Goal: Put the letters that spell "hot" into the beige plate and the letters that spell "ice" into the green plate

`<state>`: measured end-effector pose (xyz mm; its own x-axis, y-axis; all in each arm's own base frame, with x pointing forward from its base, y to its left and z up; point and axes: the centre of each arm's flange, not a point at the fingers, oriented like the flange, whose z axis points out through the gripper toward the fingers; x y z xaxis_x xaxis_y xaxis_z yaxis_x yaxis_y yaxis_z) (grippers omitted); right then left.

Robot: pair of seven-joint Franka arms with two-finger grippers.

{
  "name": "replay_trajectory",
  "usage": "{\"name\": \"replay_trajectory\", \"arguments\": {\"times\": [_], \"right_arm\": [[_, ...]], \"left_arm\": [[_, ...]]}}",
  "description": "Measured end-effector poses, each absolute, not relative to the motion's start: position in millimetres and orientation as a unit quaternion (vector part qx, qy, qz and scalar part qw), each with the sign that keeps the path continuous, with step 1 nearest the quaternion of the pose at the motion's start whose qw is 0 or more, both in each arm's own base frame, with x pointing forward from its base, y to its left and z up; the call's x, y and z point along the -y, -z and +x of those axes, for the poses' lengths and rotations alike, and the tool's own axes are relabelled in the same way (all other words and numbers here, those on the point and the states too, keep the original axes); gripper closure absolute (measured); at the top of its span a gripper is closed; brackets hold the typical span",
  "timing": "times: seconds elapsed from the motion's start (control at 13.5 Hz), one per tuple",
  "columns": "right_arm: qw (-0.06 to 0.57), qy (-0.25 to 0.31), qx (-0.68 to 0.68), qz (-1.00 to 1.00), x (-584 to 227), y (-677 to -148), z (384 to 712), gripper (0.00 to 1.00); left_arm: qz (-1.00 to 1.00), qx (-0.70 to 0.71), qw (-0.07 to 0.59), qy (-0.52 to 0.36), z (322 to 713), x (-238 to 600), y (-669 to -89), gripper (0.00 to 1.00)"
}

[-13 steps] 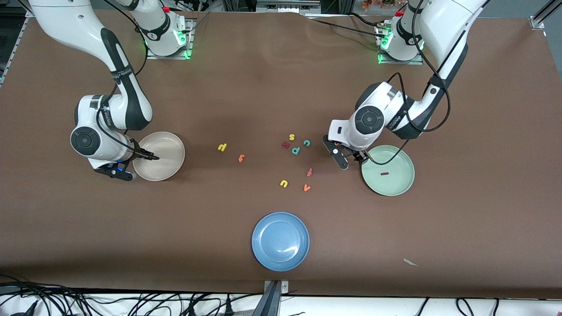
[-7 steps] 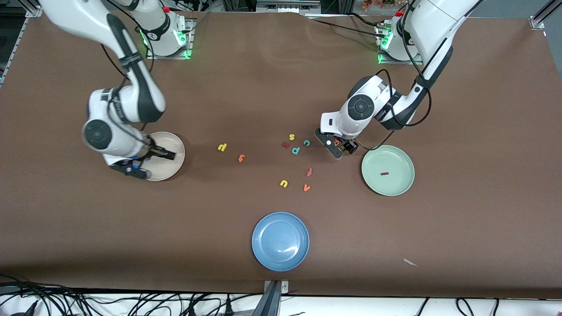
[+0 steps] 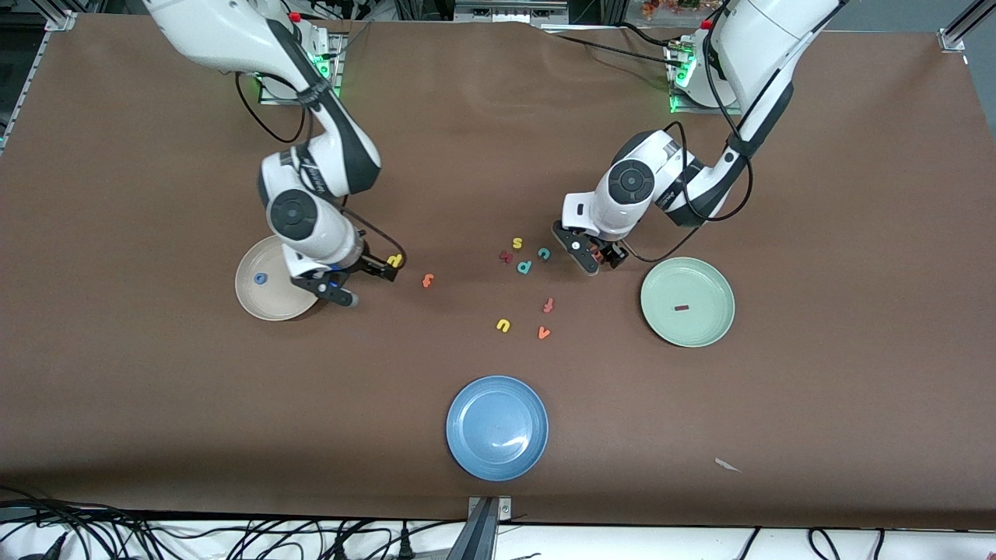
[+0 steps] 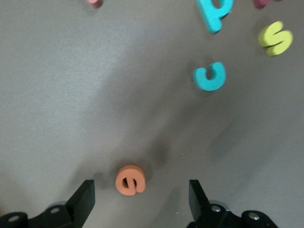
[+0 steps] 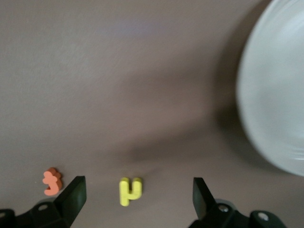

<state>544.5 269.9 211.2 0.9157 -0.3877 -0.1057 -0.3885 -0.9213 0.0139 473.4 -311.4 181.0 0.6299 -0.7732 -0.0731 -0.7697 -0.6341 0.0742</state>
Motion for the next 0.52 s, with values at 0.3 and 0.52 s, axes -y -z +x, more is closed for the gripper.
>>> {"name": "replay_trajectory", "arguments": {"times": [0.3,0.52], "right_arm": [[-0.001,-0.058,-0.204,-0.977,-294.1,-185.0,529.8,0.02],[-0.004,-0.061,-0.205,-0.977,-293.0,-180.1,529.0,0.14]], "left_arm": [[0.904,0.424,0.007,0.047,473.6,309.4,-176.8,0.34],[0.904,0.426,0.006,0.043,474.4,308.6,-172.0,0.41]]}}
